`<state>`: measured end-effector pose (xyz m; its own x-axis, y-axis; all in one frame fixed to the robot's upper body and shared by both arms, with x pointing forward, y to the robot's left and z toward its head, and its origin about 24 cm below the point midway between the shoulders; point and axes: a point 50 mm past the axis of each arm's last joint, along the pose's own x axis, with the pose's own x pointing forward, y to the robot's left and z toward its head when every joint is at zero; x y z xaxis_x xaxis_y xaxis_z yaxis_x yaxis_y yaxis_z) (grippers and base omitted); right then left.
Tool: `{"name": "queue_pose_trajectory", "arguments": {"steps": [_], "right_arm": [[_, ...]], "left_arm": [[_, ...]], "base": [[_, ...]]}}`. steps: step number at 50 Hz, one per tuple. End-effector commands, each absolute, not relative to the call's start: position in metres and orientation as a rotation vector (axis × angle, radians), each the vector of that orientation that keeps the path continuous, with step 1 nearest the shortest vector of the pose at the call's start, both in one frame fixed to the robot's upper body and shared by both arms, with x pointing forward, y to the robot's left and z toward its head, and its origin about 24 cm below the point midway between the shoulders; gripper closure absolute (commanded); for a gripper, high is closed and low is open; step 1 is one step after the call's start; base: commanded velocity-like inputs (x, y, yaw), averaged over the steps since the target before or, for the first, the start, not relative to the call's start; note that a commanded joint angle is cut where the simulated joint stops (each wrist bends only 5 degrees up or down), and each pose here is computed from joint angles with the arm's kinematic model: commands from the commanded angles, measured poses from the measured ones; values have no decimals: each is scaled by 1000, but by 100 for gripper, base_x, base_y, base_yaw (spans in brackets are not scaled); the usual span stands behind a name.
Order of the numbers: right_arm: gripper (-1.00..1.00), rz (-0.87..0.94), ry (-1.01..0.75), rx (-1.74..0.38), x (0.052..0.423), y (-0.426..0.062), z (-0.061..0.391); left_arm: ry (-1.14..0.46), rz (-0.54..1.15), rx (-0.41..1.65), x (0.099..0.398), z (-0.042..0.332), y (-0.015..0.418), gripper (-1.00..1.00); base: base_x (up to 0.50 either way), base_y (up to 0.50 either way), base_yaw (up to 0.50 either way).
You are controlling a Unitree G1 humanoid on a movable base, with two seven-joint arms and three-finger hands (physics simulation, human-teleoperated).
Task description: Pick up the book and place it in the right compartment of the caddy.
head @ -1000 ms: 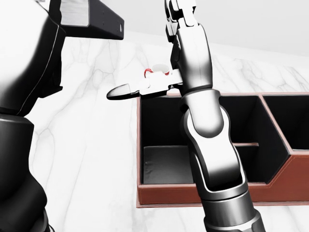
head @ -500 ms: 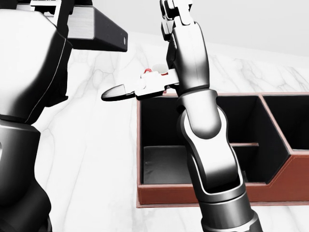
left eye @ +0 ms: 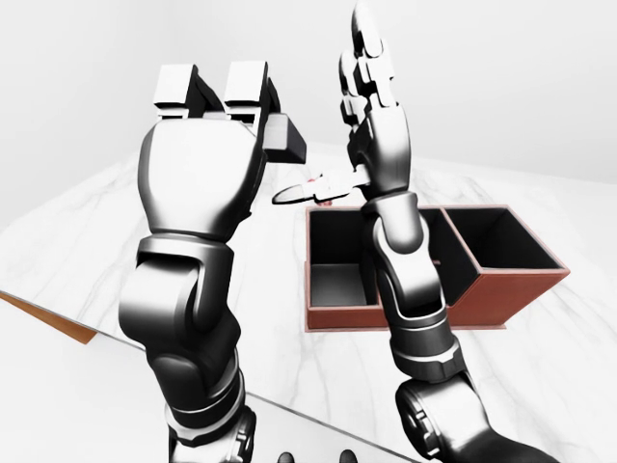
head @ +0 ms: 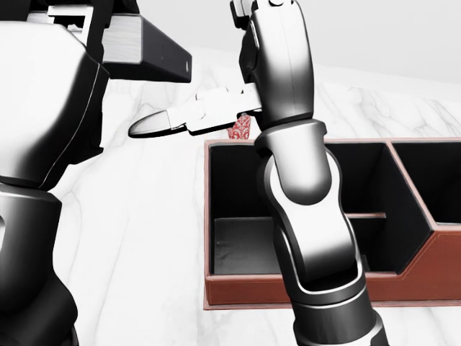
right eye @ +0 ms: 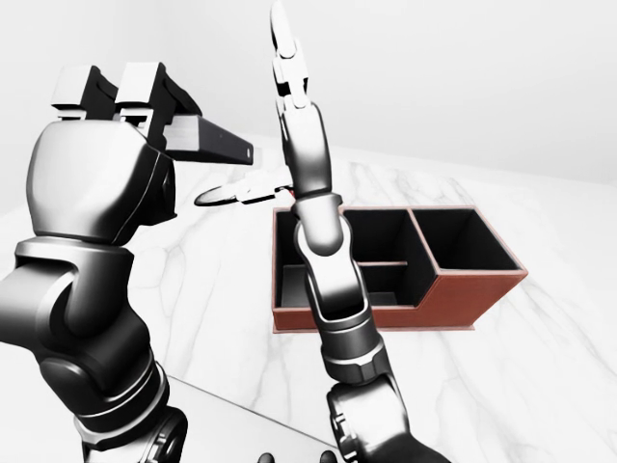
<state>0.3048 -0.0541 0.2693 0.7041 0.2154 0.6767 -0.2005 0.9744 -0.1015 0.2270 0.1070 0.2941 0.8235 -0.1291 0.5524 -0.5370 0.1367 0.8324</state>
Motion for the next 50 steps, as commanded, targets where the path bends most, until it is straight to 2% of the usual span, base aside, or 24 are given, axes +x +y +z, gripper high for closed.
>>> {"name": "queue_pose_trajectory", "arguments": {"steps": [1, 32, 49, 50], "right_arm": [[-100, 246, -744, -22, 304, -47, 266], [-100, 318, -678, -51, 298, -21, 246], [-100, 336, -586, -67, 307, -18, 225], [22, 334, -588, -61, 306, -19, 225]], "left_arm": [[-569, 374, 1441, 223, 297, 109, 100], [-593, 391, 1425, 219, 301, 106, 100], [-614, 409, 1404, 212, 304, 103, 100], [-614, 410, 1403, 212, 304, 103, 100]], "base": [[0, 0, 0], [0, 0, 0], [0, 0, 0], [0, 0, 0]]}}
